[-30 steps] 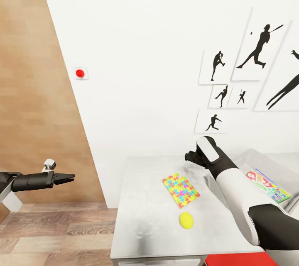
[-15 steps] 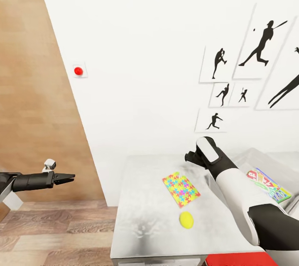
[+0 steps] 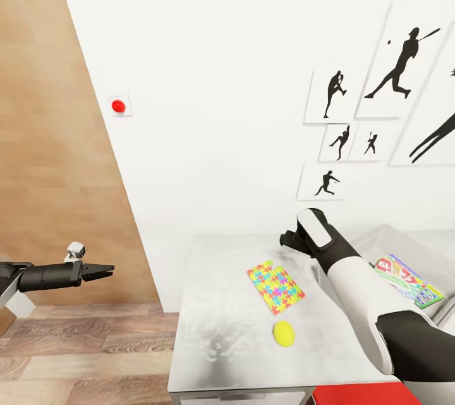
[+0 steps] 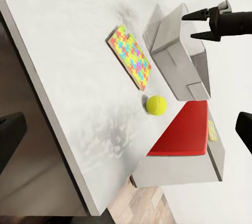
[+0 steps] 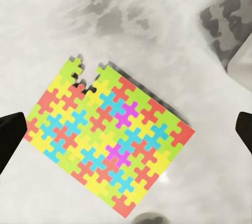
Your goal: Put all the toys in the child's room - the three board games (two on the bed and one on the table), the two jigsaw puzzles on the table, and the tennis ball on the table - inside the toy box on the table in the child's room.
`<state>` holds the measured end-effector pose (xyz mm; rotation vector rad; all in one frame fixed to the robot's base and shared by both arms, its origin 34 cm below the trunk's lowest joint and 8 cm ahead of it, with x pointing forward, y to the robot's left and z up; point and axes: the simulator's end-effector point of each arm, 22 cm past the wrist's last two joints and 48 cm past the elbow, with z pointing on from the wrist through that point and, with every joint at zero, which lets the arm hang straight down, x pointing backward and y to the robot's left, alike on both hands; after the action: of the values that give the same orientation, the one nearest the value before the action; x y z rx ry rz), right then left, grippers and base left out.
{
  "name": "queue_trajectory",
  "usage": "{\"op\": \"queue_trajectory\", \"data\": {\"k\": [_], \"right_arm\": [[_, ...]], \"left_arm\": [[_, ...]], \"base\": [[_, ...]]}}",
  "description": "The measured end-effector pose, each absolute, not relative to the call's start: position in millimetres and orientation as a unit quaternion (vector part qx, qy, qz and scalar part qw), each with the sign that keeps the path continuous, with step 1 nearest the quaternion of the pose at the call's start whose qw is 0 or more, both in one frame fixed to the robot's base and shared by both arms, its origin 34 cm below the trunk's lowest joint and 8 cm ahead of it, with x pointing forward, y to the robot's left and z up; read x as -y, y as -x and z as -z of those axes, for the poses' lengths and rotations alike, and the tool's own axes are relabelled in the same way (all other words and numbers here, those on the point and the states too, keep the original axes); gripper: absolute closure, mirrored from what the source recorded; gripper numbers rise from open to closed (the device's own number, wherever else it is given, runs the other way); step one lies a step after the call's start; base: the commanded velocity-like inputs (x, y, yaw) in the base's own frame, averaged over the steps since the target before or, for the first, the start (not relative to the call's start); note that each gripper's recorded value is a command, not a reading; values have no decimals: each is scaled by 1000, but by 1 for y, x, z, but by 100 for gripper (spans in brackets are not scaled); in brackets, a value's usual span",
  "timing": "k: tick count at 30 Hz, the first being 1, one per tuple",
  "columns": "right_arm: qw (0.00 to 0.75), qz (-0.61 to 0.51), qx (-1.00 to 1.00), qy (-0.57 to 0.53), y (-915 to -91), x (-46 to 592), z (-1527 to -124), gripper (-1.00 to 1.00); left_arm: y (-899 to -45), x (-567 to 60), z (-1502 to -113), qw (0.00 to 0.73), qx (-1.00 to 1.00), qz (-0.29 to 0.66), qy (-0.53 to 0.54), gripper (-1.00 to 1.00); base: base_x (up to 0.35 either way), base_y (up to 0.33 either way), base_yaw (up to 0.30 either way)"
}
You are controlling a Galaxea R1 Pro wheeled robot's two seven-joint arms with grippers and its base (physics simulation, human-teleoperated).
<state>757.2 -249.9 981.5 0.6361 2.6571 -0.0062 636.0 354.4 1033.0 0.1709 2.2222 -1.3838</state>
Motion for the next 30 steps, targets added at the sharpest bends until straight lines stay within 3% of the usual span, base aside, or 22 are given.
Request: {"op": "queue_trajectory", "data": {"k": [15,30], "right_arm": [[197,2,-954,-227,-757,247,-973,-100],[185,4,-956,-226,-756,247,-958,-100]], "left_arm": [[-637,-354,-1026,251,-820,510,-59,-100],[-637,-354,-1013,241,-823,511,-53,-100]], "base": [[2,0,0],[98,26,0]]}}
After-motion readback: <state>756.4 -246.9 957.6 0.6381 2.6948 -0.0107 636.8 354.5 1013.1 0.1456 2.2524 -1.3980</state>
